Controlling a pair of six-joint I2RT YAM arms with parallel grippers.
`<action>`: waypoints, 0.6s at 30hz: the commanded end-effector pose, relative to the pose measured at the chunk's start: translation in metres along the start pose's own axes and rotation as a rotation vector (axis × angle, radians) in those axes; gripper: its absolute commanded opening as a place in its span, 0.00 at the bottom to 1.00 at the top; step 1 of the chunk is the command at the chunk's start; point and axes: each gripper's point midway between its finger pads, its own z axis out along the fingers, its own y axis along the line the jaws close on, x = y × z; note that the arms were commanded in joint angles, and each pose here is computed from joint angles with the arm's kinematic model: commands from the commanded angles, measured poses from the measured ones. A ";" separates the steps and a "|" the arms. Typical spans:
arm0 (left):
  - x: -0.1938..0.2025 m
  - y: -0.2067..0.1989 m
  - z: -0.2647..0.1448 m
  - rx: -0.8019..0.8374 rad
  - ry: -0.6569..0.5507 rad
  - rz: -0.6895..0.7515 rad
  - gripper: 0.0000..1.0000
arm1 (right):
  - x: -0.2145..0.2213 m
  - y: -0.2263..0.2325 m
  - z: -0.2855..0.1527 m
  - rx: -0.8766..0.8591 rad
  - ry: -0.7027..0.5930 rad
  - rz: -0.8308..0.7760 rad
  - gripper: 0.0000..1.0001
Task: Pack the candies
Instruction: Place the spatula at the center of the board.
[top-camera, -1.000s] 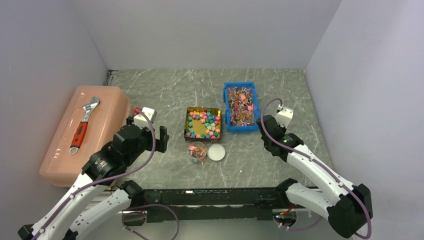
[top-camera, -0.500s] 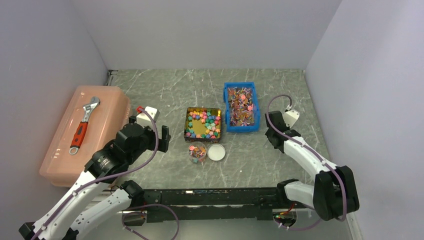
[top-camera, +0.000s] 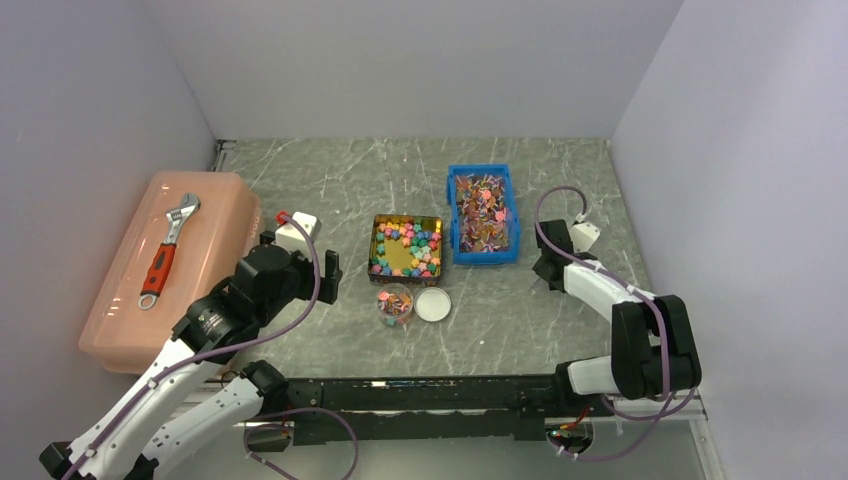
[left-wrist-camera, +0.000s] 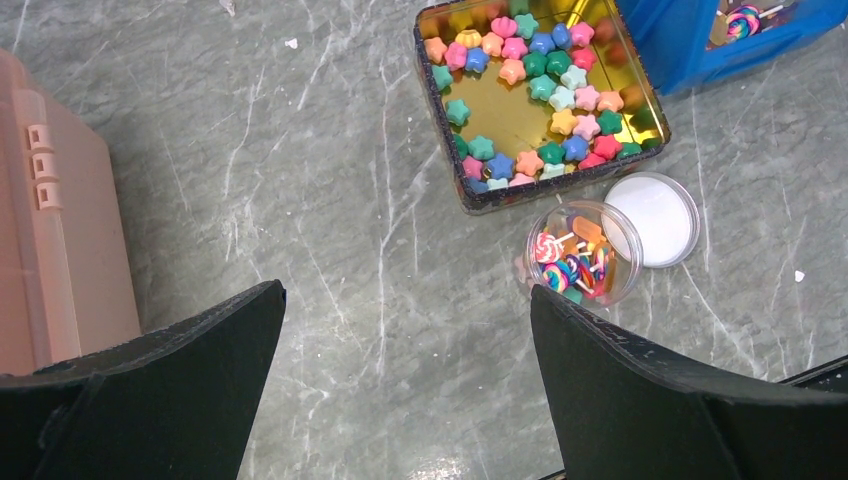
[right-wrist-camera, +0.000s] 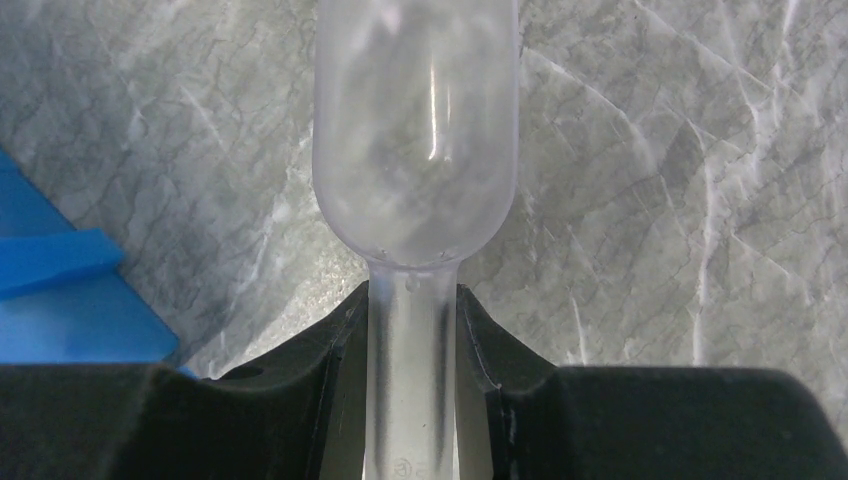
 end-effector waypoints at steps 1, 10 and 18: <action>-0.011 -0.002 0.002 0.008 -0.036 0.003 0.99 | -0.025 0.018 0.003 -0.040 -0.050 0.045 0.00; -0.010 0.000 0.002 0.005 -0.035 0.003 0.99 | -0.018 0.016 0.017 -0.027 -0.012 0.037 0.12; -0.009 -0.001 0.004 0.008 -0.027 0.005 0.99 | -0.020 0.018 0.019 -0.042 -0.005 0.018 0.27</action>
